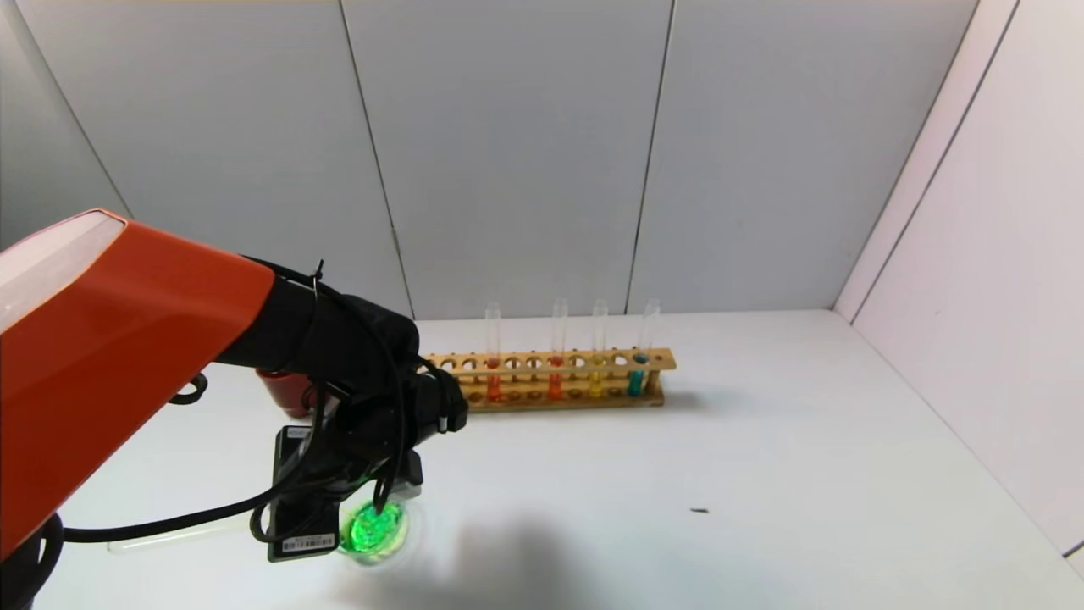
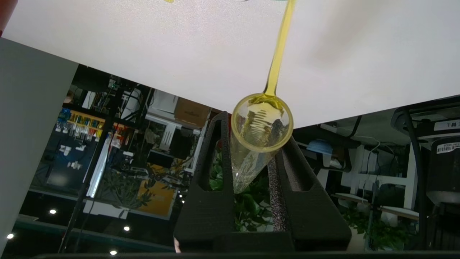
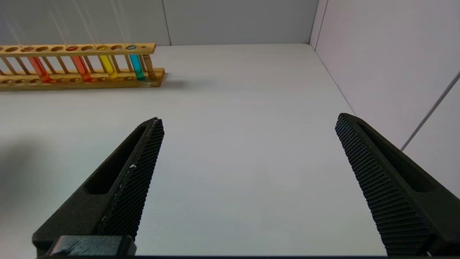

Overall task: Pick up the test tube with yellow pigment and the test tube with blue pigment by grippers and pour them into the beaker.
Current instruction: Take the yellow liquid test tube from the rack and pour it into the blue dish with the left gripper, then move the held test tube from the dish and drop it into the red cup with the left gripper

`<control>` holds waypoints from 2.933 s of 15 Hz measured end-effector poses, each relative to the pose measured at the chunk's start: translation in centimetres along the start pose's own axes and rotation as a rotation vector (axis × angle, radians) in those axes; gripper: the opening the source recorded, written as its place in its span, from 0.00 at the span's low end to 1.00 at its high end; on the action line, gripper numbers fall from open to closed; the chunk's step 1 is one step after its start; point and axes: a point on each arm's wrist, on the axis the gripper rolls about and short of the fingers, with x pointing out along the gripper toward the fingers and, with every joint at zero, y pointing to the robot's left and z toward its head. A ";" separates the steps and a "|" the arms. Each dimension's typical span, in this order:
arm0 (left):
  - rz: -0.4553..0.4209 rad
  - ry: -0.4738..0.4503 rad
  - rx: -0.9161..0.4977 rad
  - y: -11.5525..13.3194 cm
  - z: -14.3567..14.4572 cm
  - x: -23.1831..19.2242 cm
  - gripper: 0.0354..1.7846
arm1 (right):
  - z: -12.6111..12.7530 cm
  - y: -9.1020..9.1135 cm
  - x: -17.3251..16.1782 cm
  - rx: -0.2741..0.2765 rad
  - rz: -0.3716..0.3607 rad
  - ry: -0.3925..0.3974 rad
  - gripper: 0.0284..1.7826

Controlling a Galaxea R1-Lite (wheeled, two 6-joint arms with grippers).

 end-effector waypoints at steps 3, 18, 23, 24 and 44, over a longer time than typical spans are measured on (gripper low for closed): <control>0.006 0.035 0.028 0.3 0.1 -0.2 0.16 | 0.0 0.0 0.0 0.000 0.000 0.000 0.98; 0.018 0.083 0.095 -0.2 1.6 -0.8 0.16 | 0.0 0.0 0.0 0.000 0.000 0.000 0.98; 0.026 0.064 0.036 0.1 1.7 -0.8 0.16 | 0.0 0.0 0.0 0.000 0.000 0.000 0.98; 0.029 0.044 -0.018 0.4 1.9 -0.8 0.16 | 0.0 0.0 0.0 0.000 0.000 0.000 0.98; 0.062 -0.816 -1.253 10.7 -15.1 -9.1 0.16 | 0.0 0.0 0.0 0.000 0.000 0.000 0.98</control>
